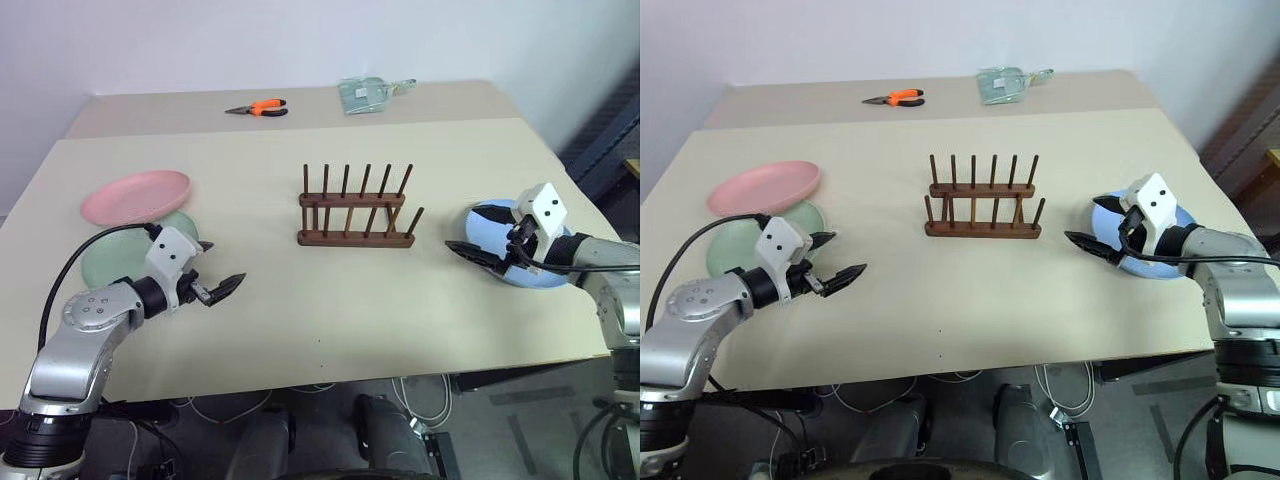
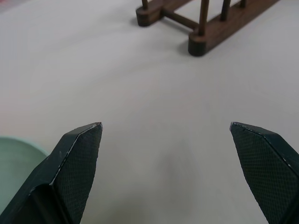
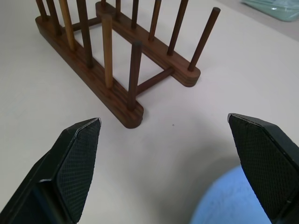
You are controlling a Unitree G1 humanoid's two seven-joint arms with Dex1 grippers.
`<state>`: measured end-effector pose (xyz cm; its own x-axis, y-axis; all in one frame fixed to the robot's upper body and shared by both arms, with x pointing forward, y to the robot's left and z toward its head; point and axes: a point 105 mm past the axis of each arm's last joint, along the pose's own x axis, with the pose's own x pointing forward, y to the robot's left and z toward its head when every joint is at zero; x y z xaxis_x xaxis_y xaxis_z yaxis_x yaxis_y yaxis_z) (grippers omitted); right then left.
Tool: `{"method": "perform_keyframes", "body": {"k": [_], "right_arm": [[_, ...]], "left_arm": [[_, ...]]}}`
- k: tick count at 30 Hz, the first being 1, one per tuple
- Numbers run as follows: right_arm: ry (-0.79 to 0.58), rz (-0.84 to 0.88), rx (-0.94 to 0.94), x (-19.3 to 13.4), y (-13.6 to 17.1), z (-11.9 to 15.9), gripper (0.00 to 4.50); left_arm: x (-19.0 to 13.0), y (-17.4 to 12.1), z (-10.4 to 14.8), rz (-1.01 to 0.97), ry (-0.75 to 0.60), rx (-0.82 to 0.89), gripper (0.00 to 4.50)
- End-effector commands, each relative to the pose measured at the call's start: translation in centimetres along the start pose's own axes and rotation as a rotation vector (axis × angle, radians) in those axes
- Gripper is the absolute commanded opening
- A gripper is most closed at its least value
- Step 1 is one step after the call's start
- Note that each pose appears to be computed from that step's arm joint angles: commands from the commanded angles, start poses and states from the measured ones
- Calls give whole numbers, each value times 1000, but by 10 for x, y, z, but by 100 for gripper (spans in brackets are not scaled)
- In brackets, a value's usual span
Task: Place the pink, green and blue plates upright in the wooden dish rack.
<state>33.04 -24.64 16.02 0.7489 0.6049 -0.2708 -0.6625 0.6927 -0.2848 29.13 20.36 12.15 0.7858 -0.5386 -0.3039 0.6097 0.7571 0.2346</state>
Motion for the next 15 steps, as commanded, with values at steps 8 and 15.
{"method": "perform_keyframes", "body": {"k": [8, 15], "right_arm": [[-39, -5, -52, 10, 1, 17, 445], [-8, 72, -21, 3, 26, 16, 445]], "left_arm": [[15, -6, 4, -24, -42, 37, 450], [64, -15, 16, -201, -60, 91, 450]]}}
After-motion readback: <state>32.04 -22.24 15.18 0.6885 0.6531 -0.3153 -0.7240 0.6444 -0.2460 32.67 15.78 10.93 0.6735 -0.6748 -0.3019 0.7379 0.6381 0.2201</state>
